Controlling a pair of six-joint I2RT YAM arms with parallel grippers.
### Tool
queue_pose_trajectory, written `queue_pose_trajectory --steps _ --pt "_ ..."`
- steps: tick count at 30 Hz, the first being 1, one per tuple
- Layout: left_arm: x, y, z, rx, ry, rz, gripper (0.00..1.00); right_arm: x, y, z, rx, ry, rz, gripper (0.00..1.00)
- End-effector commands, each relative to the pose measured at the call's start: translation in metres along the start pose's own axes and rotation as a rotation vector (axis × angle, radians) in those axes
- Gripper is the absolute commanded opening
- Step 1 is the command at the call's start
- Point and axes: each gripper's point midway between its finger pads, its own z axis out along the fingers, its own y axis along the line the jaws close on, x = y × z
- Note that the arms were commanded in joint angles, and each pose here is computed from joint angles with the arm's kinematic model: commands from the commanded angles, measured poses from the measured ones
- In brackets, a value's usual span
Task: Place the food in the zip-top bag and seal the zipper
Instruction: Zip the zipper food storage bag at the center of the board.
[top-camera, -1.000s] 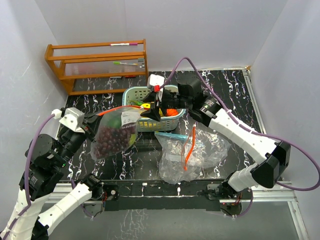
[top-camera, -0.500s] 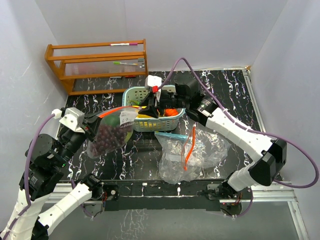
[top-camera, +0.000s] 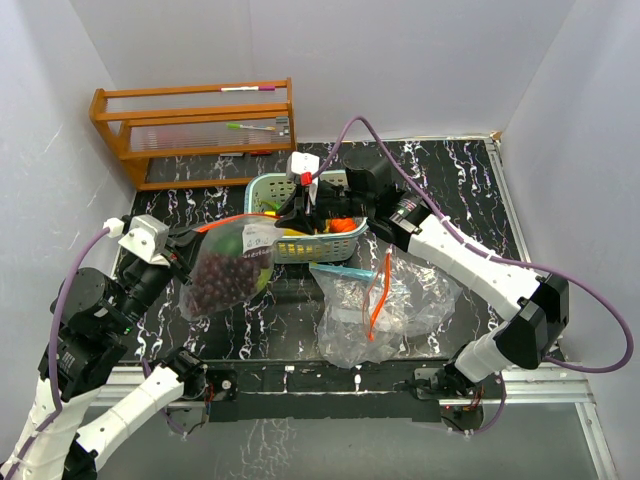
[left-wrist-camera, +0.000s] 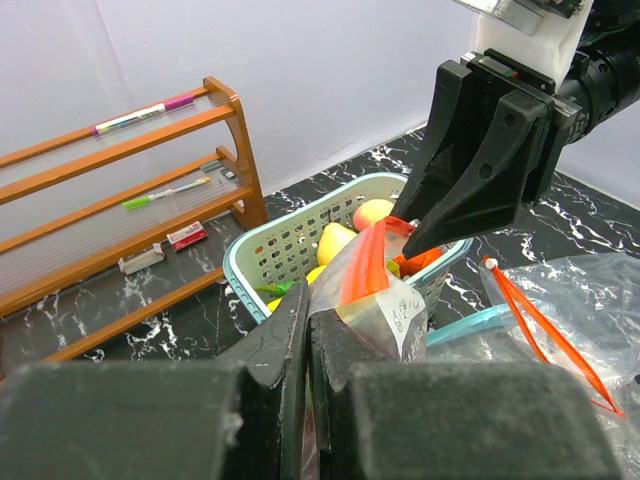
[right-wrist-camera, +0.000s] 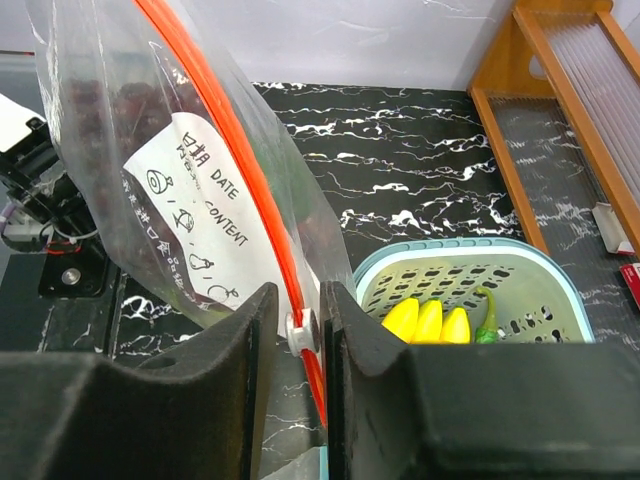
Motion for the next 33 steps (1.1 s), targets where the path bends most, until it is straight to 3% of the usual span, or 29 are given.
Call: queue_pose_trajectory --steps 1,3,7,33 --pt "-0.034 0.004 -0.005 -0.014 -0.119 -0.012 0.0 -0.025 -0.001 -0.003 0.017 -0.074 -0.048 0.22" --pt "-0.034 0.004 -0.005 -0.015 -0.12 -0.011 0.0 -0.024 0.0 -0.005 0.023 -0.076 -0.051 0.13" --pt "-0.034 0.005 -0.006 -0.019 -0.12 -0.012 0.0 -0.022 -0.001 -0.006 0.031 -0.066 -0.047 0.08" --pt "-0.06 0.027 -0.025 -0.134 -0.213 -0.051 0.0 0.046 -0.012 -0.011 0.133 0.13 0.012 0.08"
